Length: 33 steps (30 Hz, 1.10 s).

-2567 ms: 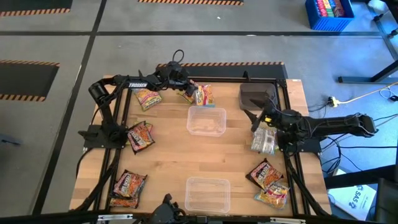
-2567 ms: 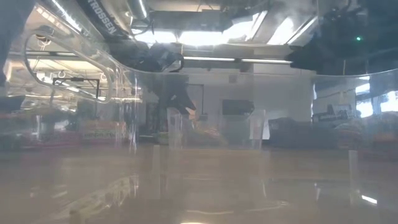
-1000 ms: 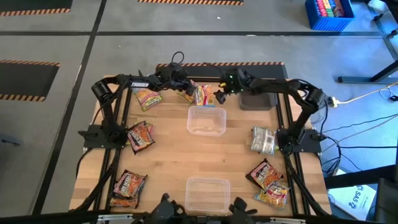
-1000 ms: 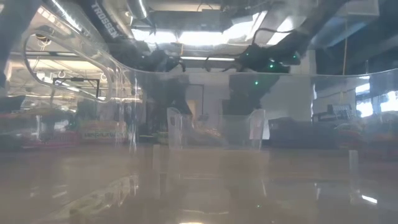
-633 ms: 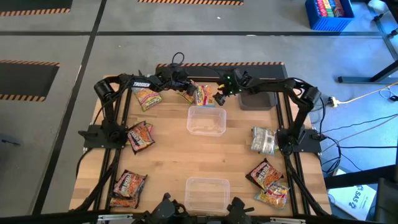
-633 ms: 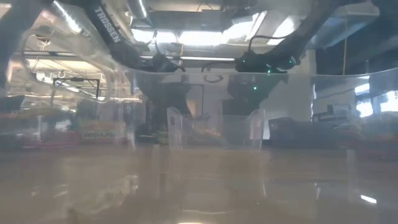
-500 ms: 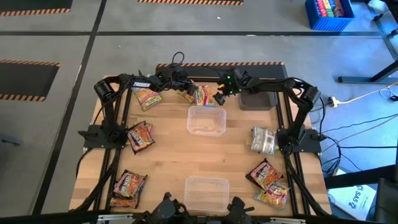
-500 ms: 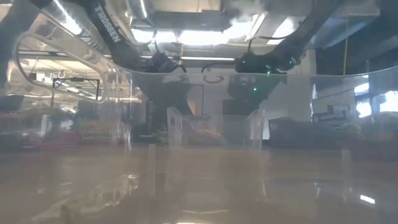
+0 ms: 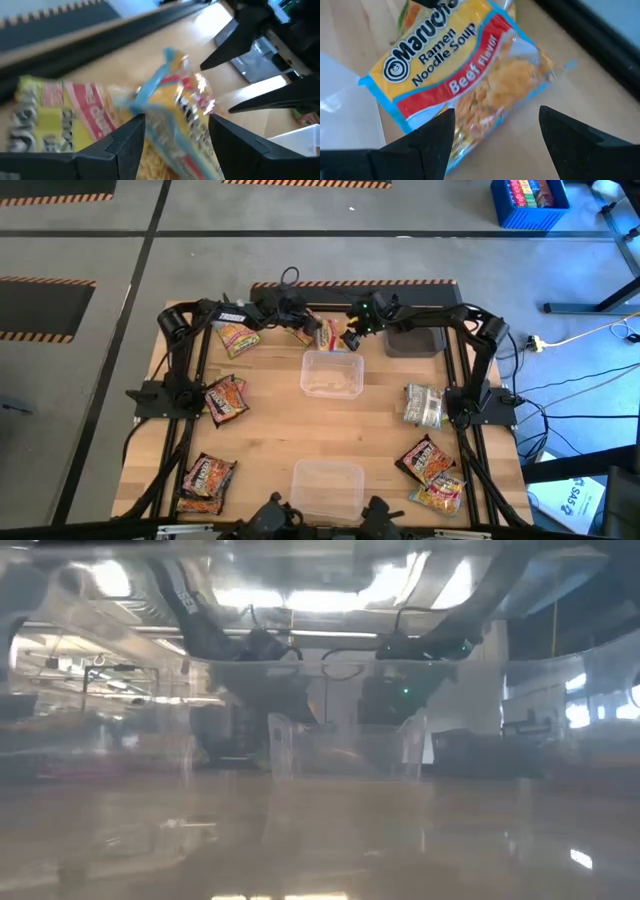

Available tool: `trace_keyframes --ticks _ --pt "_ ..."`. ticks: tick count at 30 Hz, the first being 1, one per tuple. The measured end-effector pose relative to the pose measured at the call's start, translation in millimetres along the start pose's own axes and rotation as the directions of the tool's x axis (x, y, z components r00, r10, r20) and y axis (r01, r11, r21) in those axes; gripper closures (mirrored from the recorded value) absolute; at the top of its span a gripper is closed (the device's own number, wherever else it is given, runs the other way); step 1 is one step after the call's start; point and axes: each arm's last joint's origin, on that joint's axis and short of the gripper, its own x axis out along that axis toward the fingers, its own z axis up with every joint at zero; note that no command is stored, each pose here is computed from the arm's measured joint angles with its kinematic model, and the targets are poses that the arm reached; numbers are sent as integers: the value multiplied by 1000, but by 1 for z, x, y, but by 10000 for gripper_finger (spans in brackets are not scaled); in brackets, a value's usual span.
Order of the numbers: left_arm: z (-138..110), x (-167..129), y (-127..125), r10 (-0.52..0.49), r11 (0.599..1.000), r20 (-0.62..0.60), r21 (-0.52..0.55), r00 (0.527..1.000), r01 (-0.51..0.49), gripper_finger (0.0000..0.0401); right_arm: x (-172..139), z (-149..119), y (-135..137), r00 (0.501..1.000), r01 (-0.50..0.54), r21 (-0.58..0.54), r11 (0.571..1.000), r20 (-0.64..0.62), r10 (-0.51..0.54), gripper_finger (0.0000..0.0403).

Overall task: Sort Maruchan noodles
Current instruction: Put the blue noodle pack into the top transparent bin

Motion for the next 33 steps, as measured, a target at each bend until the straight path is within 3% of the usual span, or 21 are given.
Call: trace_keyframes --ticks 6,12,17,24,28,33 --pt "-5 8 5 -16 1000 -5 -23 1000 16 187 5 -2 0 999 -49 -1 999 -6 49 133" --pt "-2 8 1 -99 994 10 -33 995 100 190 5 1 1 996 -80 -17 997 26 81 133" --pt "-2 8 2 -88 995 5 -39 996 89 190 5 4 3 988 -144 -28 989 57 145 133" --pt "-2 8 2 -87 996 7 -15 996 87 193 4 7 3 984 -151 -56 987 85 155 133" --pt "-3 8 2 -86 996 2 20 996 86 214 4 8 3 985 -140 -69 988 94 147 133" --pt "-3 9 0 -99 994 1 51 995 99 275 4 9 2 984 -131 -79 988 109 139 133"
